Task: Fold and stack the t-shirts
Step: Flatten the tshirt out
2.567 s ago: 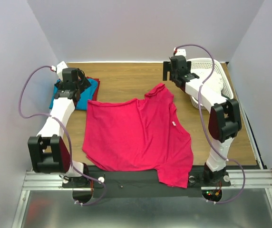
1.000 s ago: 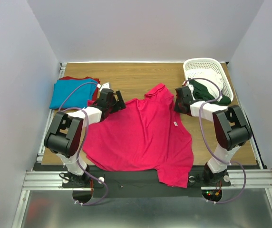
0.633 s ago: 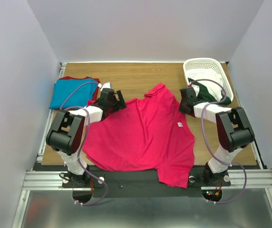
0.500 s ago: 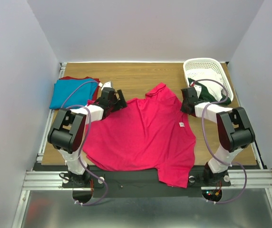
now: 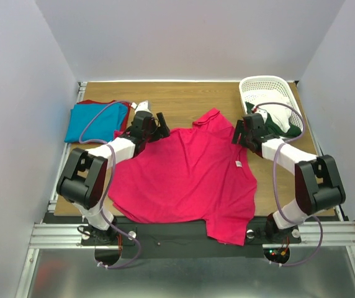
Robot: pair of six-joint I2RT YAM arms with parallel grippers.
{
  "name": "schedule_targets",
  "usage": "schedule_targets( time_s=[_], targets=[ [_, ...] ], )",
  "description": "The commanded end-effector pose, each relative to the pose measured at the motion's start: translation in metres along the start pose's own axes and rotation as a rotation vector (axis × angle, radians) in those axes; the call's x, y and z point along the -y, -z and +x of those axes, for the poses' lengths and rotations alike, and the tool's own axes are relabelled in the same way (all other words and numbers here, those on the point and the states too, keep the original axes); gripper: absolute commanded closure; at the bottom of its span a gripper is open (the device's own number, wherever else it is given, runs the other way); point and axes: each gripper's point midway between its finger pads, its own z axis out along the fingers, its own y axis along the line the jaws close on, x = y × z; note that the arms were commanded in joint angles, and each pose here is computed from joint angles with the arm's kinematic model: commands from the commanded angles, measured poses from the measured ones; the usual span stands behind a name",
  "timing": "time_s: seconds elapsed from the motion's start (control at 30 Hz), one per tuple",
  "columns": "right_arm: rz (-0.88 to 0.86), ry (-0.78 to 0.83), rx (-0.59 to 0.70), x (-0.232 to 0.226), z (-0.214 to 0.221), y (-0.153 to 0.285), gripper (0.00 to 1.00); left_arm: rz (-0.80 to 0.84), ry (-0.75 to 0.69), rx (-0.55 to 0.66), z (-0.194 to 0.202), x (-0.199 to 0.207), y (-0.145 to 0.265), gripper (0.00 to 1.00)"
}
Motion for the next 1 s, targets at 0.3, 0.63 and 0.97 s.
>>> schedule_targets(
  time_s=[0.3,0.63,0.97],
  targets=[
    [-0.286,0.01,-0.042,-0.047,0.022,0.023,0.14,-0.093,-0.017,-0.057,0.032,-0.026,-0.005,0.04],
    [-0.282,0.017,-0.085,-0.058,0.035,0.006,0.13,-0.151,-0.045,-0.08,0.042,-0.039,-0.015,0.04],
    [-0.132,0.004,-0.122,-0.044,0.049,-0.033,0.13,-0.157,-0.068,-0.091,0.038,-0.036,-0.033,0.04]
  ],
)
